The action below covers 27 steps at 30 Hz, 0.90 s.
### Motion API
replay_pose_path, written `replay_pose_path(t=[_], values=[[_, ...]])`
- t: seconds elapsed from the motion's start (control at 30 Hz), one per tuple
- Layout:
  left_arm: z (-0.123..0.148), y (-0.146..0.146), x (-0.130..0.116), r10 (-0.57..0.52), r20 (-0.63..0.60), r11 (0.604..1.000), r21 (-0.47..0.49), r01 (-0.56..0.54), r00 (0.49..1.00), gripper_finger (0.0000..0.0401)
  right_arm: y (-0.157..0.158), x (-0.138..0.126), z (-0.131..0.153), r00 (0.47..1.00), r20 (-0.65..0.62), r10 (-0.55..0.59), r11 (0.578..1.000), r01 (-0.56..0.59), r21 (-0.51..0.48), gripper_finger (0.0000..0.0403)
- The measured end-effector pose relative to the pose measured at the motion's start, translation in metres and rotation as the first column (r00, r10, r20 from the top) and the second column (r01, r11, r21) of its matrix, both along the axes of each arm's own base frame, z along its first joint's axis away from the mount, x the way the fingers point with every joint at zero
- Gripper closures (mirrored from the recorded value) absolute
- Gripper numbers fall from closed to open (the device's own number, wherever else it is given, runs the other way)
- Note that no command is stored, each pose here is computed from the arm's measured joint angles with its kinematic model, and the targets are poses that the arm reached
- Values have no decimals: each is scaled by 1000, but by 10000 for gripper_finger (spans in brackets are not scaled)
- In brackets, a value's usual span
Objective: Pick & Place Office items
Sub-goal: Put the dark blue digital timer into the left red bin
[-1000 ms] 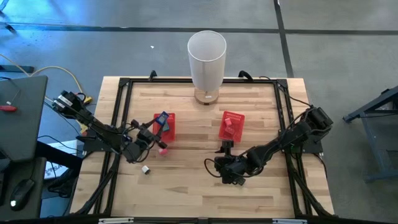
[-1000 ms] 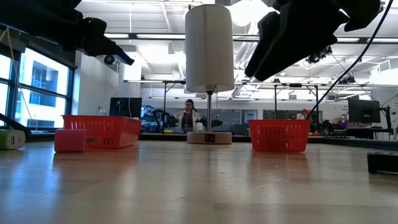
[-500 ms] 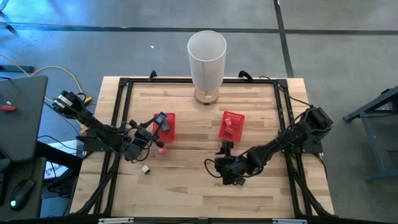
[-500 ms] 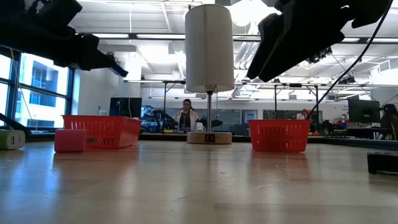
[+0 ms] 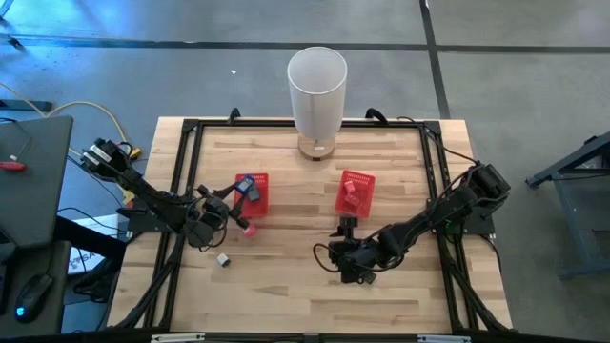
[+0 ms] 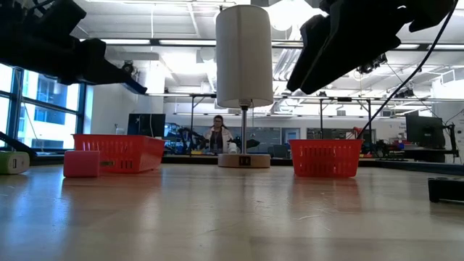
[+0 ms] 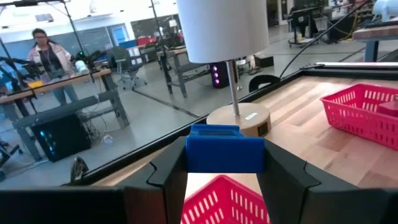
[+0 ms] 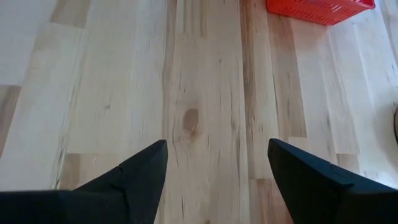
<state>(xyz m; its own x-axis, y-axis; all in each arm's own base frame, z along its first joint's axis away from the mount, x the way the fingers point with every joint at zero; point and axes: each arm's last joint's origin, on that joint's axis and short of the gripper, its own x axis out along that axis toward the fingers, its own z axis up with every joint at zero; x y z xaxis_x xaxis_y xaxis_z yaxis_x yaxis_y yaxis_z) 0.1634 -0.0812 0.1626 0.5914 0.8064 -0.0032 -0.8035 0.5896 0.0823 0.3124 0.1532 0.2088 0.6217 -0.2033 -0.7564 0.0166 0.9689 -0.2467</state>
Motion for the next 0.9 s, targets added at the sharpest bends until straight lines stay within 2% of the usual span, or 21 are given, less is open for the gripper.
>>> replay_pose_path(t=[0.2,0.33,0.43,0.9], values=[[-1,0,1,-34,8,999,-17,34,999,247,0,0,0,1000,4,1,1000,-1,1,136],[-5,-1,1,-103,16,993,-55,104,995,247,0,1,0,1000,7,1,1000,-1,3,136],[-10,-1,1,-146,-23,988,-60,144,989,247,0,1,0,1000,7,1,1000,-1,2,136],[-12,9,6,-99,-102,995,-12,98,990,247,0,1,0,1000,6,2,1000,-2,1,136]])
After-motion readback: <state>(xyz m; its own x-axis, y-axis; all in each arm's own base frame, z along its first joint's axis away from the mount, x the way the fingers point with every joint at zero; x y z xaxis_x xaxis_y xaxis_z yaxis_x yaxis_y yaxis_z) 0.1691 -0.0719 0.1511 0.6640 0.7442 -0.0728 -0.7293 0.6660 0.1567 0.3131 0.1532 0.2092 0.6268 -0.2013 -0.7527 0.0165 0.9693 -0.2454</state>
